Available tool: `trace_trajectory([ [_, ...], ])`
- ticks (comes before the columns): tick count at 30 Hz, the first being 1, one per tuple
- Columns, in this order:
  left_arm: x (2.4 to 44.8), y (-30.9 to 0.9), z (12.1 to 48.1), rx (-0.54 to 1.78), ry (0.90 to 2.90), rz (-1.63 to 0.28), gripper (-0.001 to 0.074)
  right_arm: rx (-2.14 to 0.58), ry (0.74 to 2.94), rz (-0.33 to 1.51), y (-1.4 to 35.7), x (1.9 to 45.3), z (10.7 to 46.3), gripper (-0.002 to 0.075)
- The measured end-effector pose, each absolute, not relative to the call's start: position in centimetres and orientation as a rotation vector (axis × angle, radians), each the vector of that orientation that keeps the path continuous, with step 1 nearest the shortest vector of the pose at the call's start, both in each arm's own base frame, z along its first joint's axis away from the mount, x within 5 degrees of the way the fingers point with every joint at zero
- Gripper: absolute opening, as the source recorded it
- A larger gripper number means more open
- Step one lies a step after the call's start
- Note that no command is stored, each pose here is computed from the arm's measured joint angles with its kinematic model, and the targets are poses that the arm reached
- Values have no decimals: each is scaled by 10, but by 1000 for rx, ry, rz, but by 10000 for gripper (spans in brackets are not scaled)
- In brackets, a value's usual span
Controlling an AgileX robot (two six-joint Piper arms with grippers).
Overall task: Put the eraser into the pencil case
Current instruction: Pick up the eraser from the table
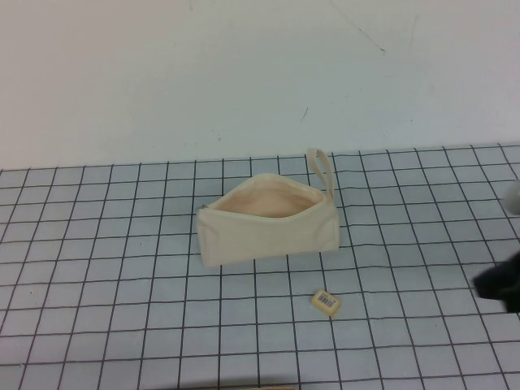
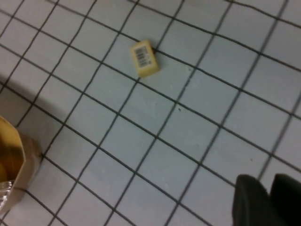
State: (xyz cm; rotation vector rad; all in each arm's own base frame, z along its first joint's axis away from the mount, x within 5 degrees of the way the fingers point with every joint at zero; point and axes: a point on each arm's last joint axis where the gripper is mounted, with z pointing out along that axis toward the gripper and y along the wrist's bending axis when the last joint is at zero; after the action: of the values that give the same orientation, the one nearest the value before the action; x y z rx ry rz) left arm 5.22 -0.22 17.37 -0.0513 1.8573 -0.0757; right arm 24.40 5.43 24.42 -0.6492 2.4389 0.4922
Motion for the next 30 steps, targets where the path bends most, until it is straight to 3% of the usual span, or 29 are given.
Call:
trace_trajectory([
  [10, 52, -2, 174, -51, 1857, -76, -2, -1248, 2303, 439, 168, 295, 218, 340],
  [14, 52, -2, 174, -51, 1857, -76, -1, -1451, 2236, 328, 204, 312, 194, 360],
  [17, 52, -2, 174, -51, 1857, -76, -1, -1439, 2272, 305, 220, 325, 179, 365],
  [21, 52, -2, 174, -51, 1857, -76, -1, -1330, 2358, 313, 228, 341, 164, 366],
  [30, 52, -2, 174, -51, 1857, -76, -1, -1400, 2371, 229, 226, 347, 144, 366],
])
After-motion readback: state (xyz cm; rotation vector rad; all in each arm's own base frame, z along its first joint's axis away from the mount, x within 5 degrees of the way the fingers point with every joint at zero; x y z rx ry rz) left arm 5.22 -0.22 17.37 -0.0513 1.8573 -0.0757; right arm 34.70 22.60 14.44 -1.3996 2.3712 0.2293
